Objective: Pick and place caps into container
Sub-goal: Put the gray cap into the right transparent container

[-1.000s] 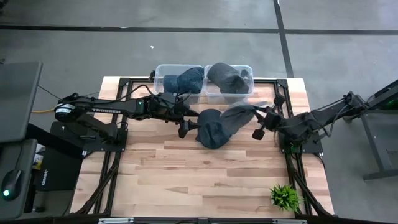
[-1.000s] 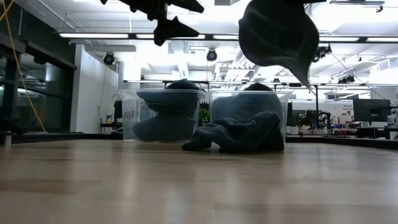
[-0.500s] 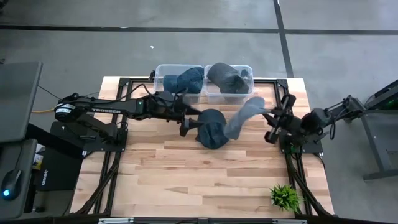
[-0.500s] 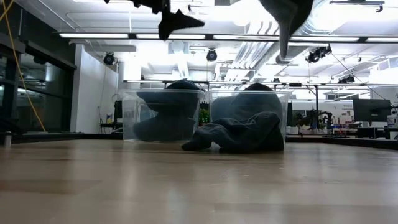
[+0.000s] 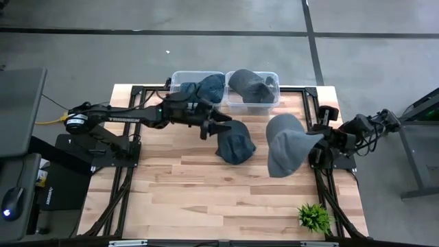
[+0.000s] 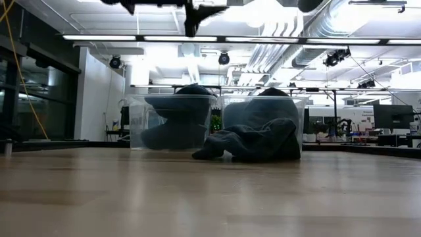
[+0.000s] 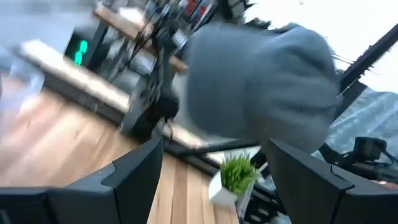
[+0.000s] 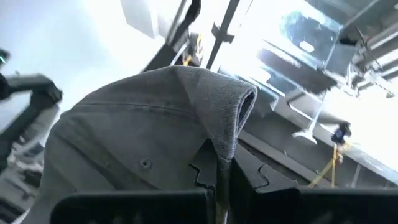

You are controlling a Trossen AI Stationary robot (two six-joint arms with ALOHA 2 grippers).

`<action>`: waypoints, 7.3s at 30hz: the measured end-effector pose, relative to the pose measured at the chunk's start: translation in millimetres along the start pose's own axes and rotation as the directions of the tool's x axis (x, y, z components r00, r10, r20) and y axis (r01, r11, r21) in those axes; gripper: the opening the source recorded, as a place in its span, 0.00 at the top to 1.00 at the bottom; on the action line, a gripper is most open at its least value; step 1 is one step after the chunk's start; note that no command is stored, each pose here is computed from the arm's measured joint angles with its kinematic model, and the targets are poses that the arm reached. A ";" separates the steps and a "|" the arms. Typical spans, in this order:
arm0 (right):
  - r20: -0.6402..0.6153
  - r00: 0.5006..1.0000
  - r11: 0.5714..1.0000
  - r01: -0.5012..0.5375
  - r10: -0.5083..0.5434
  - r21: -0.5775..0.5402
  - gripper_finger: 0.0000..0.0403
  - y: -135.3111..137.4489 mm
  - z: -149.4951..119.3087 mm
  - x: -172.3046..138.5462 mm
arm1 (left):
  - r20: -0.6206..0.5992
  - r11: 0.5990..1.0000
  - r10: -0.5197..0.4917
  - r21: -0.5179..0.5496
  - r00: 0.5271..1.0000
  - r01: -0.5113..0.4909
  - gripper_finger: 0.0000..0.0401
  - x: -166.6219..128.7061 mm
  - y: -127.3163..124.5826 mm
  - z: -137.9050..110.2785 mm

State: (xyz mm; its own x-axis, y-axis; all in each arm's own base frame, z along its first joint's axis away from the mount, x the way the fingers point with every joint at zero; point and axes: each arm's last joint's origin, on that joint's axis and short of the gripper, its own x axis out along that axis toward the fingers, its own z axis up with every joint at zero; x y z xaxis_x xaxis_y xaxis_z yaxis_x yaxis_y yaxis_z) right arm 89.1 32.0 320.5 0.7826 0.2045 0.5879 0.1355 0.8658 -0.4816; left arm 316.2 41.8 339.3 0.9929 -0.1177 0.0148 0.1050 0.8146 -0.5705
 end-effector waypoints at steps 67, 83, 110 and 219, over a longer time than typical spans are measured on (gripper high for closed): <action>0.093 0.982 0.968 -0.181 0.167 0.172 0.98 -77.8 -82.2 103.5 | -0.041 0.929 -0.366 -0.079 0.930 0.362 0.48 41.1 30.7 23.2; -0.013 0.988 0.954 -0.142 0.151 0.265 0.97 -101.4 -93.8 89.9 | -0.045 0.928 -0.372 -0.014 0.927 0.372 0.97 40.6 29.8 23.3; -0.218 0.976 0.980 0.064 -0.023 0.186 0.47 -137.5 -68.4 53.2 | -0.032 0.977 -0.214 0.008 0.976 0.214 0.99 43.7 40.3 17.2; -0.919 0.338 0.973 -0.035 -0.203 -0.228 0.25 -42.8 -111.6 45.3 | -0.068 0.999 -0.038 -0.012 0.997 0.037 0.99 30.4 76.7 26.0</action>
State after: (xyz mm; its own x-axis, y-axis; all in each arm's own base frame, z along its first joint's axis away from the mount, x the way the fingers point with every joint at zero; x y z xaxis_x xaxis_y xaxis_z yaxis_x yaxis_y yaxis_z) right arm 186.6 -46.7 295.2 0.7952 -0.5262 -0.3012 0.2425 0.7314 -0.6374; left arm 355.9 115.4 317.4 0.9822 -0.1870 -0.0194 0.1414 0.8027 -0.5793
